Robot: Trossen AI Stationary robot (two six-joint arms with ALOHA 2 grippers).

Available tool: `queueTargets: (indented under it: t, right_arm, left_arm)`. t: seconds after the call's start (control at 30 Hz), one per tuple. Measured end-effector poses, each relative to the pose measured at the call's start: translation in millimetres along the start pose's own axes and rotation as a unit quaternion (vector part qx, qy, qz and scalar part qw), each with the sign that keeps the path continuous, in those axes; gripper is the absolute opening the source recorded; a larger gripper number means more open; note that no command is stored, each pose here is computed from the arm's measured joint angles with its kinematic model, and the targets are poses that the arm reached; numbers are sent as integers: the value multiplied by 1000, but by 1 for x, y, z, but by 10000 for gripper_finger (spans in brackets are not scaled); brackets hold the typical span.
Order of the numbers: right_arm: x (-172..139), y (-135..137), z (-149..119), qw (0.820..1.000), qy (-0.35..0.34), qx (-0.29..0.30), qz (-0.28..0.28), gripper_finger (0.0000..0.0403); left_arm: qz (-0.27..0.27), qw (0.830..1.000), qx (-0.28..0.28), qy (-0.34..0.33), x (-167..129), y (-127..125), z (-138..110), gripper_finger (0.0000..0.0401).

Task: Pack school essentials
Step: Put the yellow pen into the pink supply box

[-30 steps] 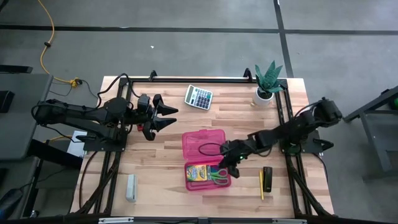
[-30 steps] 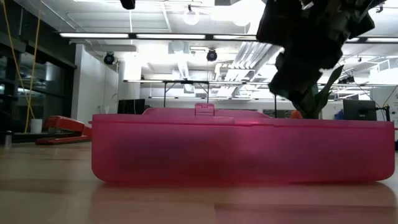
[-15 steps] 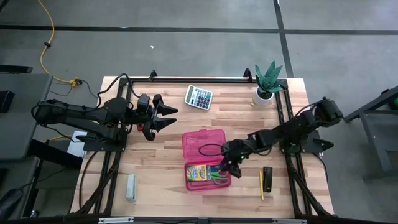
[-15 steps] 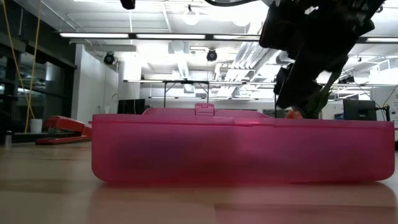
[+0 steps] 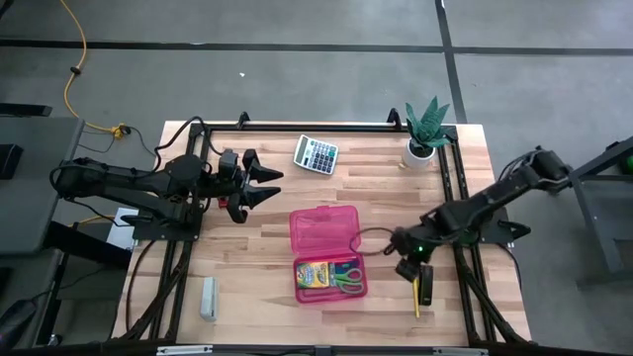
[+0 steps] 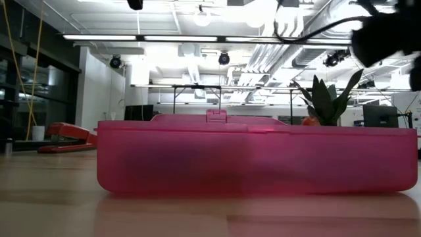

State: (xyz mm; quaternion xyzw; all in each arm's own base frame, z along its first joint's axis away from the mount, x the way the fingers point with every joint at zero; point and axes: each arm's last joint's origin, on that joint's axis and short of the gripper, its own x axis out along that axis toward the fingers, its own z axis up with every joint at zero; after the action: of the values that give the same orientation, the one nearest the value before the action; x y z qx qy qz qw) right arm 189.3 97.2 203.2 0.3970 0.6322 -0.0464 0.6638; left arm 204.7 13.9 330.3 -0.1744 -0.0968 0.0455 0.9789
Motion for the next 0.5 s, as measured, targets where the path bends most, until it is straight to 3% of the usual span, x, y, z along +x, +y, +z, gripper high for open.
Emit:
queueTargets:
  t: [0.13, 0.27, 0.33, 0.43, 0.5]
  right_arm:
    - [12, 9, -14, 1000, 17, 1, -1, 150]
    - [26, 15, -25, 998, 56, -14, -17, 54]
    - [29, 26, -28, 996, 66, -57, -4, 15]
    - [27, 54, -34, 987, 67, -143, 20, 13]
    - [30, 65, -40, 980, 82, -181, -1, 4]
  left_arm:
    - [1, 1000, 12, 0, 0, 0, 0, 207]
    - [7, 1000, 12, -2, 0, 0, 0, 207]
    - [11, 1000, 12, -4, 0, 1, 0, 207]
    - [14, 1000, 12, -5, 0, 1, 0, 207]
    - [14, 1000, 12, -5, 0, 1, 0, 207]
